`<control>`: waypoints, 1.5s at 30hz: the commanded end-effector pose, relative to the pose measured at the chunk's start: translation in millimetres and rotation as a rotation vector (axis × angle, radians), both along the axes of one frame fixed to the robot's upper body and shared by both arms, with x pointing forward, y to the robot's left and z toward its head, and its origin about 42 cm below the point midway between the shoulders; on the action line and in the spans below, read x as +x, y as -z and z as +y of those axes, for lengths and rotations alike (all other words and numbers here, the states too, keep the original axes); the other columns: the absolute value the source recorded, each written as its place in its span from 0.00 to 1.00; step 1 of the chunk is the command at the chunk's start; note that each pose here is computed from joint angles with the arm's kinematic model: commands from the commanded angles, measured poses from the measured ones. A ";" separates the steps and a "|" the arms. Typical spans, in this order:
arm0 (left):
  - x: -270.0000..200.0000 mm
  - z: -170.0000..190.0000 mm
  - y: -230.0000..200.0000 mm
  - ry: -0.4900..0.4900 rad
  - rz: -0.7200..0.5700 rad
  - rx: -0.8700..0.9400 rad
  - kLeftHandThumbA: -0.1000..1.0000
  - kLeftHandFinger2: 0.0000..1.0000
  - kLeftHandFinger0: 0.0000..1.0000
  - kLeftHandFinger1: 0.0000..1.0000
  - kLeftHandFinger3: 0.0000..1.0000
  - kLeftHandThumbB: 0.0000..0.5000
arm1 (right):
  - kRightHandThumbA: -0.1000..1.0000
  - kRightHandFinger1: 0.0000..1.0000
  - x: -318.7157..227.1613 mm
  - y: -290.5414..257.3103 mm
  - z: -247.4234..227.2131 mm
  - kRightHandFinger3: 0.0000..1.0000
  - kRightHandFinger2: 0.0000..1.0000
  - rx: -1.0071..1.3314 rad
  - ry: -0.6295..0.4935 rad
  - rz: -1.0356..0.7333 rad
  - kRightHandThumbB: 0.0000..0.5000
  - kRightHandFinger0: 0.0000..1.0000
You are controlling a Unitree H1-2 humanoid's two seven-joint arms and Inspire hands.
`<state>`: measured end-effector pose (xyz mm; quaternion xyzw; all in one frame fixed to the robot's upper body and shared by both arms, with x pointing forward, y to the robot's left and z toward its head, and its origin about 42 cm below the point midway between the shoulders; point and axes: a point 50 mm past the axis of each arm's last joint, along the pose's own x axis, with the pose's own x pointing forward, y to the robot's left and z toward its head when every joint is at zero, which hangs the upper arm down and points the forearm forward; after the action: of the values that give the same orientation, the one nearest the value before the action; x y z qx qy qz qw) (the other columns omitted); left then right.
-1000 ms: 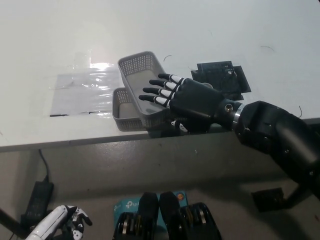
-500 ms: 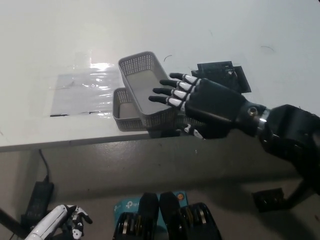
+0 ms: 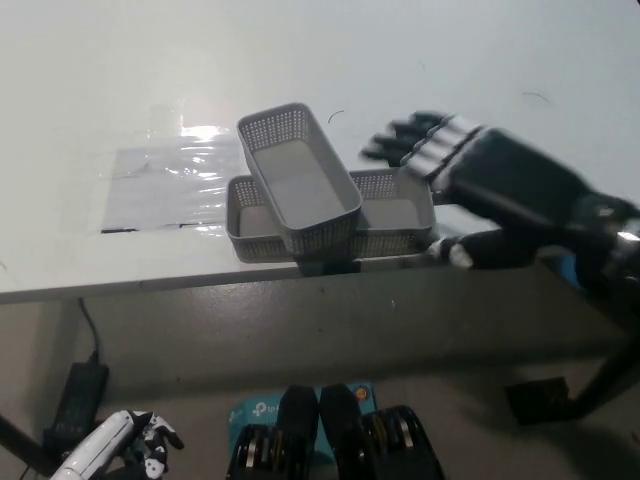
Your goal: The robot uses its right hand to pick up the grey box kept on the middle on the desk and place it on top of another box next to it in a right angle
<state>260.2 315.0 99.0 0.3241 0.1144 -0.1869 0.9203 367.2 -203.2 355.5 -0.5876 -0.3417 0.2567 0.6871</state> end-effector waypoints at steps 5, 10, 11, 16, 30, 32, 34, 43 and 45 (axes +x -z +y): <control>-2.9 10.6 -7.3 -0.030 -0.015 0.005 0.19 0.38 0.33 0.32 0.49 0.63 | 0.46 1.00 -40.6 55.7 -49.9 1.00 1.00 0.459 0.177 0.125 0.43 1.00; -2.1 9.8 -7.0 -0.039 -0.016 -0.017 0.20 0.39 0.33 0.32 0.47 0.63 | 0.21 1.00 -50.5 94.2 -62.3 1.00 1.00 0.734 0.264 0.203 0.42 0.83; -2.1 9.9 -7.1 -0.040 -0.015 -0.015 0.21 0.41 0.37 0.35 0.48 0.63 | 0.17 1.00 -51.2 99.1 -64.1 1.00 1.00 0.764 0.269 0.208 0.40 0.81; -2.5 10.8 -7.7 -0.045 -0.012 -0.028 0.19 0.38 0.34 0.31 0.46 0.62 | 0.14 0.66 -54.1 140.7 -76.4 1.00 0.88 0.964 0.346 0.218 0.36 0.41; -2.3 6.9 -5.5 -0.059 -0.005 -0.038 0.18 0.41 0.37 0.34 0.51 0.62 | 0.12 0.36 -77.2 254.6 -94.8 0.83 0.46 1.438 0.689 0.343 0.29 0.28; 0.0 7.1 -5.7 -0.058 -0.008 -0.044 0.19 0.41 0.37 0.34 0.51 0.62 | 0.12 0.37 -77.3 259.5 -93.4 0.82 0.46 1.464 0.715 0.365 0.31 0.29; 0.7 6.7 -6.0 -0.057 -0.011 -0.036 0.21 0.39 0.33 0.32 0.51 0.63 | 0.11 0.37 -77.9 267.9 -92.6 0.84 0.46 1.475 0.731 0.381 0.29 0.28; 1.2 7.3 -5.7 -0.067 -0.013 -0.040 0.17 0.37 0.31 0.30 0.50 0.60 | 0.15 0.23 -82.1 298.4 -85.8 0.87 0.37 1.479 0.797 0.526 0.31 0.16; 4.6 8.2 -6.8 -0.058 -0.022 -0.031 0.18 0.39 0.33 0.31 0.51 0.61 | 0.18 0.20 -78.0 300.7 -83.5 0.87 0.35 1.407 0.796 0.556 0.32 0.13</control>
<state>258.1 317.0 97.3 0.3052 0.1243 -0.1688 0.9289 284.6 -285.0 52.5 -0.0049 -0.0036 -0.1485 0.9889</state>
